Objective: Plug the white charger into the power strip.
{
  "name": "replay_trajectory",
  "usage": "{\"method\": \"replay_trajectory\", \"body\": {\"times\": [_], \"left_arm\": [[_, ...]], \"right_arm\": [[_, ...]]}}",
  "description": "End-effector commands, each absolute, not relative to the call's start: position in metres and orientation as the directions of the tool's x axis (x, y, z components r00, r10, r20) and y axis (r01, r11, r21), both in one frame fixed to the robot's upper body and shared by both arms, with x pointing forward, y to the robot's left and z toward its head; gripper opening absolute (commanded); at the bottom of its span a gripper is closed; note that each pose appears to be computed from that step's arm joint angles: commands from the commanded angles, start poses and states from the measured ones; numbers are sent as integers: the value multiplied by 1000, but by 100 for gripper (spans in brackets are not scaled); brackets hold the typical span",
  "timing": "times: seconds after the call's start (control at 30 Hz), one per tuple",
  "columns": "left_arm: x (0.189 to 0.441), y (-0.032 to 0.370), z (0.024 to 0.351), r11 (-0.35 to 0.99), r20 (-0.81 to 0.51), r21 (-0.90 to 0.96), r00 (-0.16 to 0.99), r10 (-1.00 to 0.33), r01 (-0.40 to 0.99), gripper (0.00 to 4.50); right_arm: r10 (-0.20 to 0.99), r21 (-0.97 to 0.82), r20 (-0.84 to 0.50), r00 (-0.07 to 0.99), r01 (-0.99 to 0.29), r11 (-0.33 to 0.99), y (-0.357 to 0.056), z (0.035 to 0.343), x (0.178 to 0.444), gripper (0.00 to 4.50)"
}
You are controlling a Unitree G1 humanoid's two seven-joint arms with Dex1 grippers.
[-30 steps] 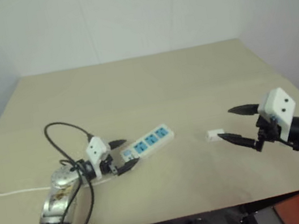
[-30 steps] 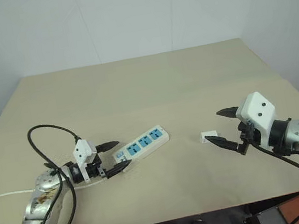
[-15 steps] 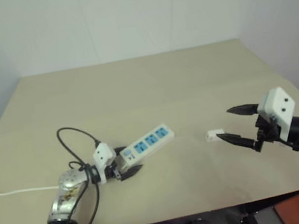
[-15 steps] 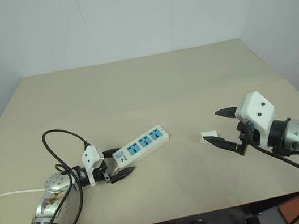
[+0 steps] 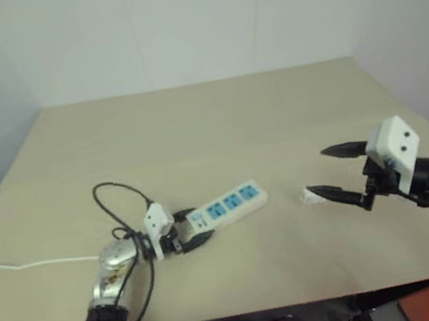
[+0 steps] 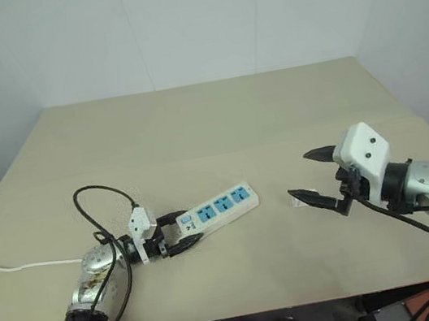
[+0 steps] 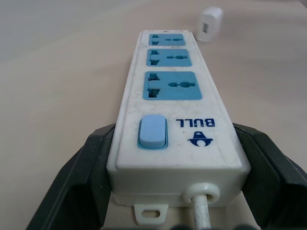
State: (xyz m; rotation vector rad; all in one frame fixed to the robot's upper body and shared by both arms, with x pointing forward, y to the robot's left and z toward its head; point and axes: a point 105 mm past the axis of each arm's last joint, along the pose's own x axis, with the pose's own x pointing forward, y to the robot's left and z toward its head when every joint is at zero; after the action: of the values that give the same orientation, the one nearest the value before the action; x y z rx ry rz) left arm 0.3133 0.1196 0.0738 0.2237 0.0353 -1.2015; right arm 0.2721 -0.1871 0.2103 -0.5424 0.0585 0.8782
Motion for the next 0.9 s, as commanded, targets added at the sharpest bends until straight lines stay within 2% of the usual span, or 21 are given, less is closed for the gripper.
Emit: {"method": "replay_trajectory", "body": {"times": [0.03, 0.13, 0.27, 0.37, 0.43, 0.6, 0.73, 0.9], "left_arm": [[300, 116, 81, 199, -193, 179, 233, -953, 964, 327], [290, 122, 92, 102, -227, 204, 148, -963, 974, 327], [278, 122, 81, 33, -268, 175, 80, -960, 984, 327], [276, 117, 71, 16, -296, 165, 65, -953, 986, 327], [275, 114, 70, 15, -292, 157, 61, -954, 988, 327], [276, 111, 69, -3, -309, 150, 44, -950, 989, 327], [275, 110, 67, -4, -318, 142, 41, -947, 990, 327], [273, 108, 64, -6, -334, 131, 39, -942, 991, 327]], "right_arm": [[730, -467, -275, 625, -751, 467, -186, 218, 276, 433], [741, -470, -305, 598, -771, 430, -185, 216, 282, 433], [760, -456, -327, 561, -799, 393, -179, 212, 293, 433], [728, -417, -411, 548, -824, 384, -177, 199, 308, 433], [707, -419, -488, 511, -848, 324, -175, 192, 311, 433], [528, -385, -726, 441, -896, 220, -175, 181, 318, 433], [410, -397, -802, 434, -901, 177, -174, 179, 331, 433], [340, -361, -858, 384, -923, 131, -172, 164, 339, 433]]}}
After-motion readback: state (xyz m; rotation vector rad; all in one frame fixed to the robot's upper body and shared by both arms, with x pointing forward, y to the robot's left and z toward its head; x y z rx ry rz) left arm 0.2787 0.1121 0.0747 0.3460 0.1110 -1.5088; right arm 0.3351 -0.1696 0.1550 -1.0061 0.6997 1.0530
